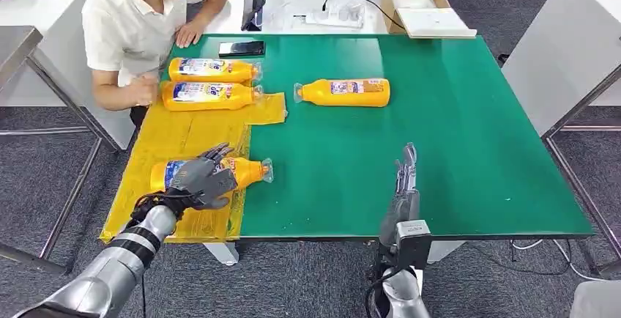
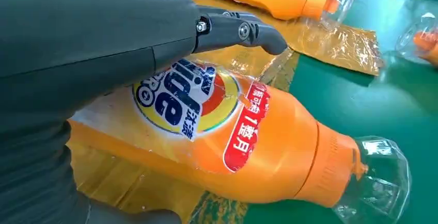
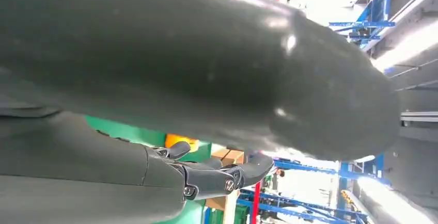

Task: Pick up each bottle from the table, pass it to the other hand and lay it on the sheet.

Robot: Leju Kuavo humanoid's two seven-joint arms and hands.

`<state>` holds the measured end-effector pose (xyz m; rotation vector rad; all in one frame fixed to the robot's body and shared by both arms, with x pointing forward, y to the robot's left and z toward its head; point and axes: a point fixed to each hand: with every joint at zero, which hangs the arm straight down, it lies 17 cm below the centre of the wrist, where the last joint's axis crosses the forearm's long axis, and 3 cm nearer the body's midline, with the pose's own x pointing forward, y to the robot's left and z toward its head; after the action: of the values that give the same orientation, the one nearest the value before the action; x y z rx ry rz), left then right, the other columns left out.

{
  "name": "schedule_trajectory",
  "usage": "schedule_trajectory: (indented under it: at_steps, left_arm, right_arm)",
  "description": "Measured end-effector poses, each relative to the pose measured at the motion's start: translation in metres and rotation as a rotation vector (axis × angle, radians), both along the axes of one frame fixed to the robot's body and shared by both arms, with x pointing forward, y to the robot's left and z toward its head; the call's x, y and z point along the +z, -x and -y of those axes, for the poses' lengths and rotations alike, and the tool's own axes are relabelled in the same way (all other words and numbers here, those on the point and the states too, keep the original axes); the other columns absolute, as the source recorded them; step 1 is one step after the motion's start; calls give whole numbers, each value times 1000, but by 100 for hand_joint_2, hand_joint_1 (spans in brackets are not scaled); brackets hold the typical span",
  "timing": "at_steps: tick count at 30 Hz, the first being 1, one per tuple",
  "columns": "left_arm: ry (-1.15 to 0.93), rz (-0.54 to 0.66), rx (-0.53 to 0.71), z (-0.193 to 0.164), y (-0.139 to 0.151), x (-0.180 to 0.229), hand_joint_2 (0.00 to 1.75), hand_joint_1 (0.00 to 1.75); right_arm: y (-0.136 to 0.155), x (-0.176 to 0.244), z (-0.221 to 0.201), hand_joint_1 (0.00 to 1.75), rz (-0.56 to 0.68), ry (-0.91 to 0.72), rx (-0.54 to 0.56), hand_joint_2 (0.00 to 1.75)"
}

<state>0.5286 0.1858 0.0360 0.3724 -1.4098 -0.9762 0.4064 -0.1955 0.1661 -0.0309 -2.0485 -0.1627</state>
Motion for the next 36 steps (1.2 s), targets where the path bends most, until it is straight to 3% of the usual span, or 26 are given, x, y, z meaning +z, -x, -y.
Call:
schedule_trajectory:
  at_steps: [5, 9, 14, 20, 24, 28, 29, 32, 34, 36]
  left_arm:
    - [86, 99, 20, 4, 4, 18, 175, 0]
    - [520, 179, -7, 22, 38, 69, 175, 0]
    - [822, 284, 12, -7, 61, 131, 175, 0]
    - [846, 431, 66, -32, 74, 168, 175, 0]
    - [868, 605, 128, -36, 98, 200, 175, 0]
    - [988, 682, 147, -31, 126, 226, 175, 0]
    - [1036, 680, 149, -29, 133, 230, 175, 0]
    - [1129, 650, 166, -21, 150, 227, 175, 0]
    - [1150, 659, 198, -15, 163, 222, 175, 0]
    - [1155, 675, 237, -11, 173, 216, 175, 0]
  right_arm:
    - [1, -2, 1, 0, -4, 1, -6, 0]
    - [7, -12, 5, 0, -28, 5, -9, 0]
    - [12, -19, 8, 0, -40, 13, -5, 0]
    - [13, -19, 11, 0, -41, 17, -13, 0]
    - [15, -21, 14, 0, -47, 20, -29, 0]
    - [17, -22, 18, 0, -48, 29, -51, 0]
    - [18, -22, 20, 0, -49, 40, -64, 175]
    - [19, -23, 29, 0, -45, 150, -144, 175]
    - [20, -23, 30, 0, -19, 321, -189, 175]
    - [14, -36, 22, 0, -3, 543, -163, 175]
